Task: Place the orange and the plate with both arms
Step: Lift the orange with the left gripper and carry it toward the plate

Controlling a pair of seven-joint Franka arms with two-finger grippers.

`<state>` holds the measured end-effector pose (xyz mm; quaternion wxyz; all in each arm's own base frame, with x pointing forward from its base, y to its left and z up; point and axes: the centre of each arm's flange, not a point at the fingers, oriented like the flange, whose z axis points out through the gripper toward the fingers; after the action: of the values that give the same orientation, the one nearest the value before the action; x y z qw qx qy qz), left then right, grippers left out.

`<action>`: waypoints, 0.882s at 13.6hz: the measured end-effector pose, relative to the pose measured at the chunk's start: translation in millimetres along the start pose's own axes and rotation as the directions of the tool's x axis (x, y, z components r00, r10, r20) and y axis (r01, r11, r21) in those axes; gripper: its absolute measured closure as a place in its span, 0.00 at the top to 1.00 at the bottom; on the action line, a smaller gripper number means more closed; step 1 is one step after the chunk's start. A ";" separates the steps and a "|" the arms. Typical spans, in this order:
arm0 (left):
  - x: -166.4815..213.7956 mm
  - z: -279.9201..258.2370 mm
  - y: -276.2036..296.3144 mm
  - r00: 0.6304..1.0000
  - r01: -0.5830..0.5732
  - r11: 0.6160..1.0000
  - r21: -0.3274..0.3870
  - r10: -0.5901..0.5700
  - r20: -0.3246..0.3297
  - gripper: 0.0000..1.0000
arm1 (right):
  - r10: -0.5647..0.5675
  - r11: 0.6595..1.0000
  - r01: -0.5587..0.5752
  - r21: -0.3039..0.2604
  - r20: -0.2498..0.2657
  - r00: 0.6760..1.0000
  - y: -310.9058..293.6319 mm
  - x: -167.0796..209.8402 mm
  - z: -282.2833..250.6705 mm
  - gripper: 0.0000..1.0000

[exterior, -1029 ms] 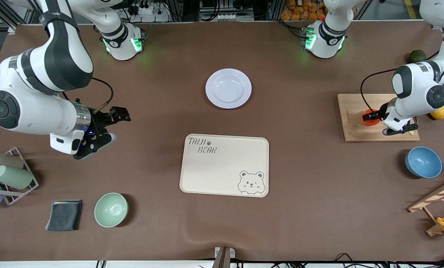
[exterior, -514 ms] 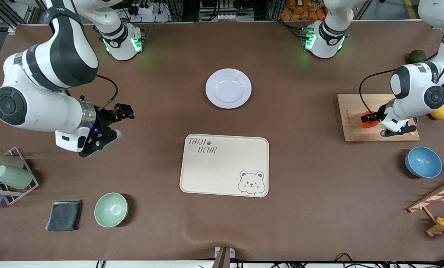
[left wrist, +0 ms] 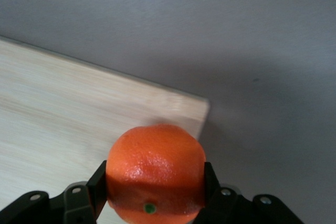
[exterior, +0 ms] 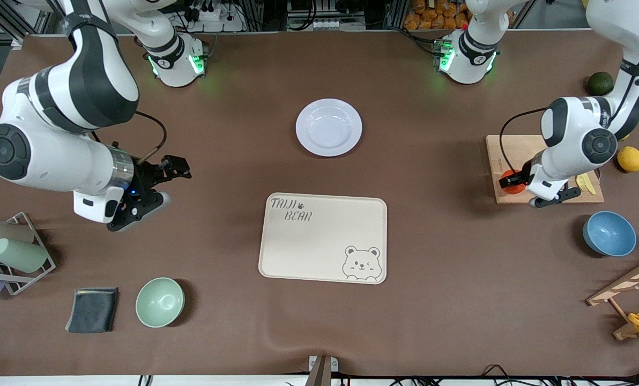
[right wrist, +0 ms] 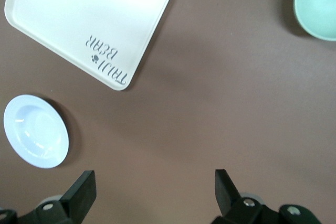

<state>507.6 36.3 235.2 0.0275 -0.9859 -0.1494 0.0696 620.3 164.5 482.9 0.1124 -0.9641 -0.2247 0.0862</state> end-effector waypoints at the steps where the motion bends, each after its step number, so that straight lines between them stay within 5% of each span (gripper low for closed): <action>1: -0.9 -2.9 9.0 1.000 0.015 1.000 -0.001 -0.015 -0.001 0.72 | 0.000 1.000 0.000 -0.003 -0.009 1.000 0.1 1.8 0.4 1.00; 12: -50.4 -42.0 148.4 0.973 0.227 0.974 0.020 -0.228 0.022 0.72 | 0.000 1.000 0.000 -0.002 -0.004 1.000 1.1 8.8 13.7 1.00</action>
<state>509.2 -121.7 272.1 0.0423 -0.9611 -0.2611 0.0794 625.6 170.0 468.5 0.1120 -0.9644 -0.2245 0.0840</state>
